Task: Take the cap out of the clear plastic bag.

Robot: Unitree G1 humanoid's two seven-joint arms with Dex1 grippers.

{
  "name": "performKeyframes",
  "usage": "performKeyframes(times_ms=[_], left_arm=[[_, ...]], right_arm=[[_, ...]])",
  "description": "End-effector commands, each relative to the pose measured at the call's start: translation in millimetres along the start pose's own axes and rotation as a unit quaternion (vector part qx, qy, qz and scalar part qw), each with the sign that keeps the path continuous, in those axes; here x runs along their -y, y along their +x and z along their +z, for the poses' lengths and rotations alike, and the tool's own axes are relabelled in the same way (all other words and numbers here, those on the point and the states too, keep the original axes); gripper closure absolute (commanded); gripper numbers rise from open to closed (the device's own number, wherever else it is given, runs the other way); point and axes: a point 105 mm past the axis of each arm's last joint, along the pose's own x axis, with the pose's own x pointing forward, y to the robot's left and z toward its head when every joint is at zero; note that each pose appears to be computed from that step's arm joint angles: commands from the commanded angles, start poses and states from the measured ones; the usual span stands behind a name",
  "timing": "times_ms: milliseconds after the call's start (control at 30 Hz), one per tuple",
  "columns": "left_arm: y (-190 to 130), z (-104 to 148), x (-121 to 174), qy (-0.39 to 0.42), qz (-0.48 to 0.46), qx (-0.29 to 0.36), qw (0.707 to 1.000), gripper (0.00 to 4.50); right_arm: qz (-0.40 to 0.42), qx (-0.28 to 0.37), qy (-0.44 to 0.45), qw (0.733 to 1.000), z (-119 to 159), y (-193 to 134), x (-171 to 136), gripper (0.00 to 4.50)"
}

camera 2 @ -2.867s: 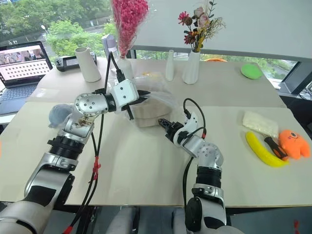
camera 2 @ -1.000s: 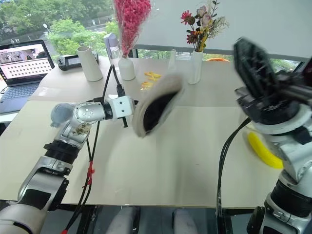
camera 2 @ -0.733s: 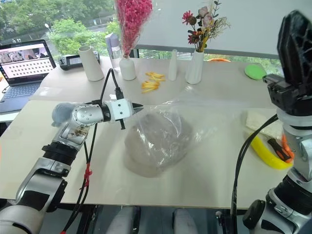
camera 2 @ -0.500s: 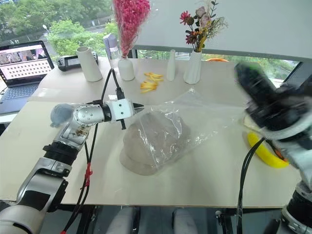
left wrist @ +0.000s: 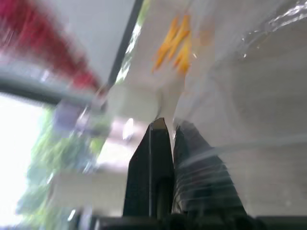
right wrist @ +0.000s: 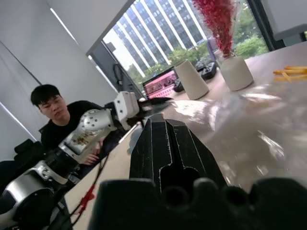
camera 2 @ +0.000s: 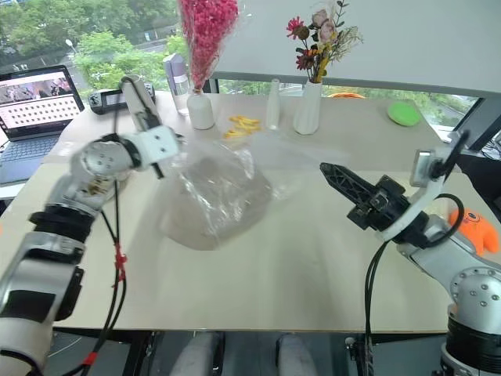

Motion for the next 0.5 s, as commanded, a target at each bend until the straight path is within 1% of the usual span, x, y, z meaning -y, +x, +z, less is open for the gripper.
performKeyframes(times_ms=[33,100,133,167,200,233,267,300,367,433,500], left_arm=[[-29.8,-42.4,-33.9,-0.037,0.084,-0.075,0.993,4.25],[-33.1,-47.8,-0.2,-0.096,0.048,-0.086,0.991,4.25],[-31.0,-39.6,22.8,-0.126,0.016,-0.078,0.989,4.25],[-24.8,-14.4,56.1,-0.157,-0.037,-0.043,0.986,4.25],[-21.4,12.6,82.3,-0.188,-0.08,-0.006,0.979,4.25],[-19.8,51.1,107.8,-0.22,-0.131,0.054,0.965,4.25],[-21.4,75.8,121.0,-0.24,-0.161,0.093,0.953,4.25],[-21.5,105.3,130.4,-0.262,-0.185,0.132,0.938,4.25],[-22.9,137.5,136.2,-0.287,-0.208,0.172,0.919,4.25],[-20.8,156.0,132.4,-0.285,-0.217,0.202,0.911,4.25],[-16.4,165.3,124.2,-0.28,-0.215,0.216,0.91,4.25]], right_arm=[[0.0,0.017,-0.019,1.0,11.0,4.1,0.4,4.44],[-0.005,0.018,-0.018,1.0,12.1,6.9,5.3,4.44],[-0.006,0.017,-0.018,1.0,12.0,8.1,7.0,4.44],[-0.007,0.016,-0.017,1.0,11.1,9.6,8.4,4.44],[-0.007,0.015,-0.016,1.0,10.1,11.4,8.6,4.44],[-0.004,0.009,-0.014,1.0,6.7,13.7,7.3,4.44],[-0.001,0.006,-0.013,1.0,3.9,15.6,6.6,4.44],[0.002,-0.007,-0.012,1.0,-3.5,17.5,3.9,4.44],[0.005,-0.021,-0.011,1.0,-13.0,19.8,0.2,4.44],[0.008,-0.023,-0.007,1.0,-20.3,20.5,-4.2,4.44],[0.007,-0.019,-0.002,1.0,-25.8,20.2,-7.9,4.44]])
